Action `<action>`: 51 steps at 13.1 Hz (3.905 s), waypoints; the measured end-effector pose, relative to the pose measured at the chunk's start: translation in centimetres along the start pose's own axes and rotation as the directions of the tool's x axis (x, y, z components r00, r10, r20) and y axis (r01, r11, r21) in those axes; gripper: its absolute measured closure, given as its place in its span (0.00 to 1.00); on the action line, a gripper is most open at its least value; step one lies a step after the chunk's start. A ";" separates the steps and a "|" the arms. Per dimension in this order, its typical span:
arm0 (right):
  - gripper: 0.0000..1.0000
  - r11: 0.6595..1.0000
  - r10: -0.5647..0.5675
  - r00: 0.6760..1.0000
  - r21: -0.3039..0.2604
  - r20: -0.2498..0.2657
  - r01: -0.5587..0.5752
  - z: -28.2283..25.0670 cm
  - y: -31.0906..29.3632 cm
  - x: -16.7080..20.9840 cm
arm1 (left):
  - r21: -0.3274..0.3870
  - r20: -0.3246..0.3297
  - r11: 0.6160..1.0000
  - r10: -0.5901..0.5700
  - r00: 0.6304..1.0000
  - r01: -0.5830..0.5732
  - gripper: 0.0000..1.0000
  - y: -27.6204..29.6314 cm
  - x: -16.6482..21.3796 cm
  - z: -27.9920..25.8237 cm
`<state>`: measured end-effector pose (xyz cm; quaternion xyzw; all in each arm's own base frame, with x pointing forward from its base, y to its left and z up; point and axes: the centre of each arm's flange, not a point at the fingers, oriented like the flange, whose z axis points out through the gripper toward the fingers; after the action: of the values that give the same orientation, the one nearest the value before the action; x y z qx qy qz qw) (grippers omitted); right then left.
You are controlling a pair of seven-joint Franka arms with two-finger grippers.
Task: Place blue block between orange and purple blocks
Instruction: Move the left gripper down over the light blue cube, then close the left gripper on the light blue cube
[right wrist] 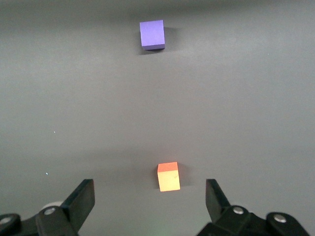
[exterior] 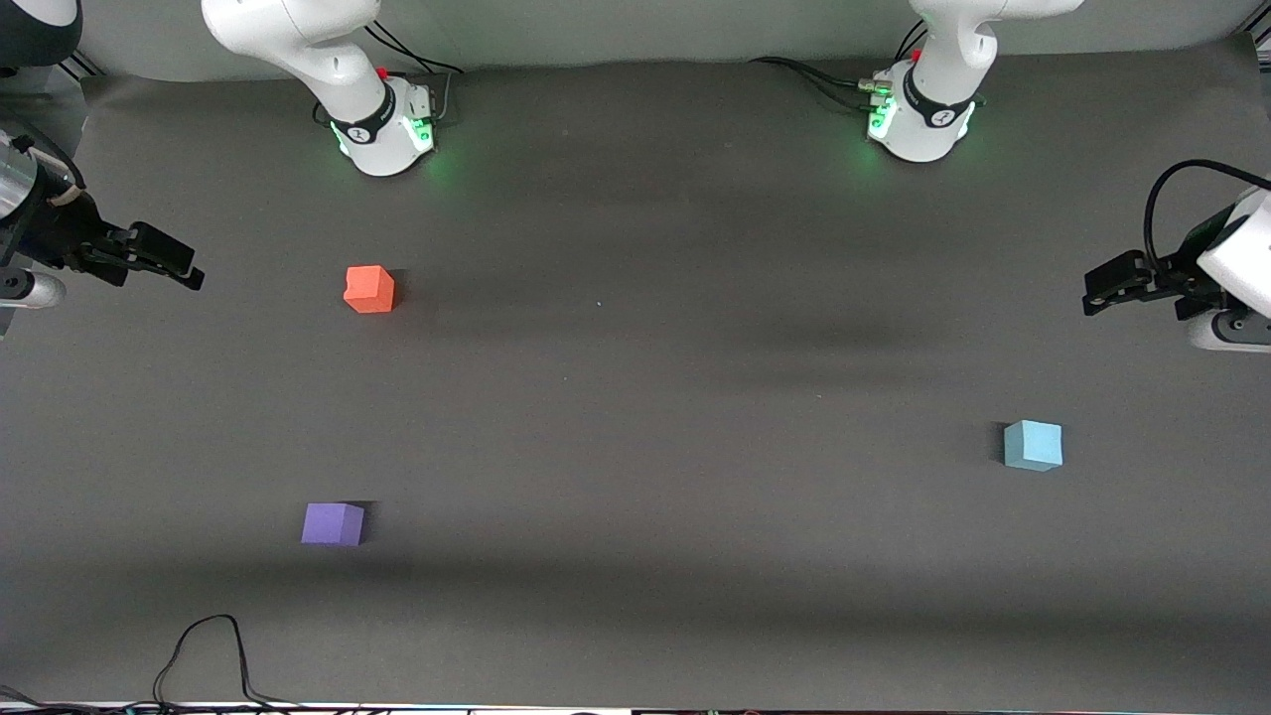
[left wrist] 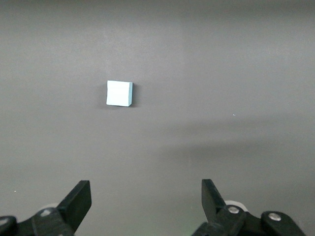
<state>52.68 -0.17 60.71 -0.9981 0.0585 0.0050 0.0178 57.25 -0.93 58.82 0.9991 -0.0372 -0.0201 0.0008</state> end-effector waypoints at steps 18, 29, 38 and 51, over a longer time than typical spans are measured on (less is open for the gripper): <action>0.00 1.000 0.000 1.000 0.004 -0.029 0.000 -0.8 0.0 0.2 | 0.022 -0.046 0.994 0.104 0.993 -0.103 0.00 -7.8 1.5 10.5; 0.00 1.000 0.002 1.000 0.003 -0.024 -0.002 -0.8 0.1 0.2 | 0.026 -0.018 0.965 0.263 0.965 -0.262 0.00 -11.2 5.9 26.4; 0.00 1.000 0.002 1.000 0.003 -0.023 -0.002 -0.7 0.1 0.2 | 0.058 -0.078 0.957 0.289 0.954 -0.285 0.00 -9.6 5.4 38.7; 0.00 1.000 0.004 1.000 0.003 -0.023 -0.004 -0.7 0.2 0.2 | 0.064 -0.128 0.980 0.195 0.972 -0.189 0.43 -9.5 7.3 38.4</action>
<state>52.84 -0.42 61.45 -0.9980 0.0607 -0.0065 0.0188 63.65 8.05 20.11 0.9896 -0.1340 0.0482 -0.0203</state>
